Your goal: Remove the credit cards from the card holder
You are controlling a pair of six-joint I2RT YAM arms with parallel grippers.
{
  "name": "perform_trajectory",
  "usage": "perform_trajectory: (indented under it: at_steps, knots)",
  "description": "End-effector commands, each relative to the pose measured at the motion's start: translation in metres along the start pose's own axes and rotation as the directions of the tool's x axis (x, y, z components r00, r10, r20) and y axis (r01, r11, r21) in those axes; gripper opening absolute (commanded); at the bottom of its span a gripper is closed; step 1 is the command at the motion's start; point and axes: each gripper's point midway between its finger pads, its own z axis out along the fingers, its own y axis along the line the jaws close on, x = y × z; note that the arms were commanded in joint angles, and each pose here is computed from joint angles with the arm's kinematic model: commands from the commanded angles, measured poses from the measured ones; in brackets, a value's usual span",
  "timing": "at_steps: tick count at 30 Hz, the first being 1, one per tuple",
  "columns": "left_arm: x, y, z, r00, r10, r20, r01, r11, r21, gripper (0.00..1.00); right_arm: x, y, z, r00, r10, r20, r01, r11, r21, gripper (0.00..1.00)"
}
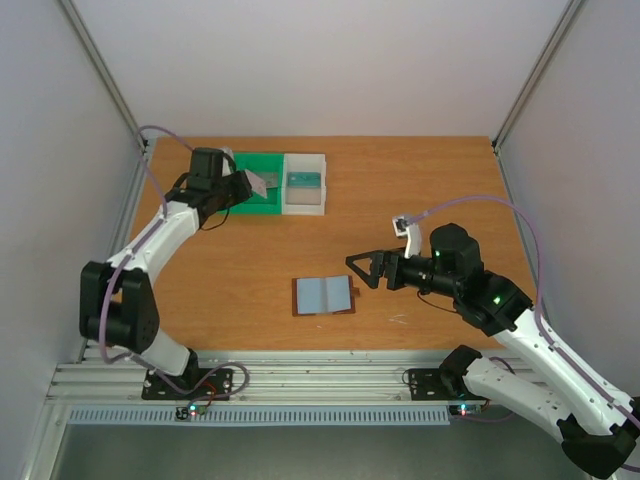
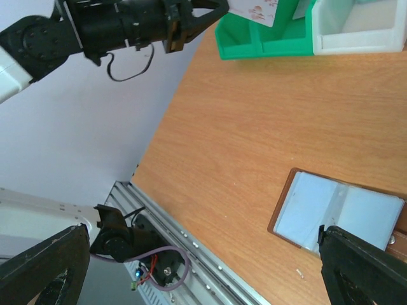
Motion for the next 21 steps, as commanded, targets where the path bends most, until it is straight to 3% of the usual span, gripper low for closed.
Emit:
perform_trajectory:
  at_steps: [1, 21]
  knots:
    - [-0.036, -0.008, 0.015, 0.995, 0.070, 0.068, -0.070, 0.998, 0.000, 0.01, -0.008, 0.003, -0.006, 0.999, -0.034, 0.023, 0.034, 0.999, 0.019, 0.98]
    - [-0.053, -0.001, 0.093, 0.997, 0.078, 0.009, -0.078, 0.997, -0.006, 0.00, -0.008, -0.004, 0.007, 1.000, -0.003, -0.006, 0.003, 0.999, 0.043, 0.98]
